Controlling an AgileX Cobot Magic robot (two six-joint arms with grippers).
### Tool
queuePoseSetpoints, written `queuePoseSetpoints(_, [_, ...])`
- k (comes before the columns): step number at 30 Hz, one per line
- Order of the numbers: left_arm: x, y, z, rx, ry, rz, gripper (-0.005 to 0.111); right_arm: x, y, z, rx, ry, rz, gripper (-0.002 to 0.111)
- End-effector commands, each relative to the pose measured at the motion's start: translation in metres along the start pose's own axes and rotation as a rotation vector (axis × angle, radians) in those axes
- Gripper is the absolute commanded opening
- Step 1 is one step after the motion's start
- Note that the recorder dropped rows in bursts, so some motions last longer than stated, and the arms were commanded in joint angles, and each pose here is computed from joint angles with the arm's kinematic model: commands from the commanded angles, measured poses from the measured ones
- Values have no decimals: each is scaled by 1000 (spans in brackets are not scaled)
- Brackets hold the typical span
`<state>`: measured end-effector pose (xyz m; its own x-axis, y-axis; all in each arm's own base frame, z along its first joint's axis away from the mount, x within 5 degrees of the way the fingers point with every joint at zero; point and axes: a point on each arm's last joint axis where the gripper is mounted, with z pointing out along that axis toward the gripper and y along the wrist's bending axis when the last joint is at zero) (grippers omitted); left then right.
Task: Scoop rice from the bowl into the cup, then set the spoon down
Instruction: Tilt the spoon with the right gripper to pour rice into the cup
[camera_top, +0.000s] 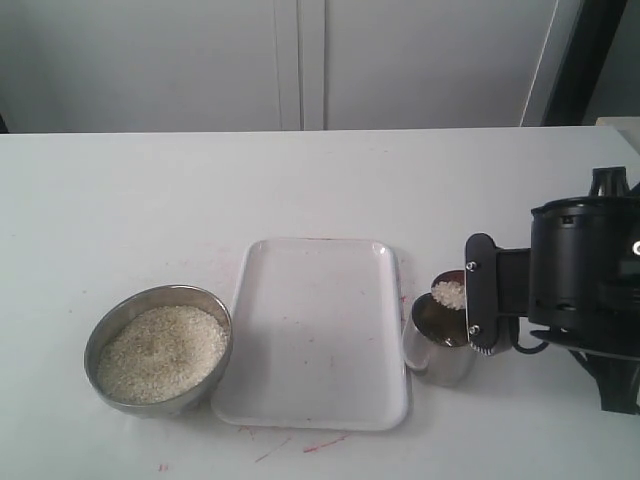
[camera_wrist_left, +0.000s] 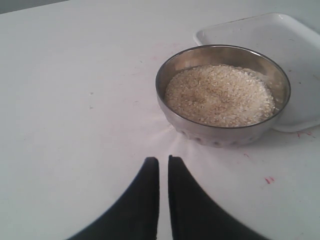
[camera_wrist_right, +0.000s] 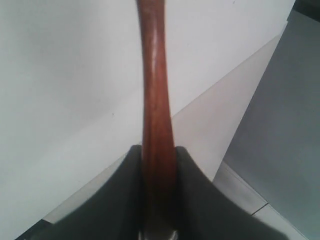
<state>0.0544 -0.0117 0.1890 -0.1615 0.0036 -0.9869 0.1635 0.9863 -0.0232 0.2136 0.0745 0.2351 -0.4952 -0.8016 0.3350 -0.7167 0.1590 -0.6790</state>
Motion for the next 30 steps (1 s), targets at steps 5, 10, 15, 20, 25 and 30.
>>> queuePoseSetpoints(5, [-2,-1,-1,10,-4,-11,14,1,-5,2,55,9,-66,0])
queuePoseSetpoints(10, [-2,-1,-1,10,-4,-11,14,1,-7,2,72,16,-156,0])
queuePoseSetpoints(15, [-2,-1,-1,10,-4,-11,14,2,-11,1,119,31,-184,0])
queuePoseSetpoints(20, [-2,-1,-1,10,-4,-11,14,5,-14,1,139,66,-257,0])
queuePoseSetpoints(25, [-2,-1,-1,10,-4,-11,14,5,-17,0,177,79,-285,0])
queuePoseSetpoints(30, [-2,-1,-1,10,-4,-11,14,5,-20,-1,206,83,-292,0])
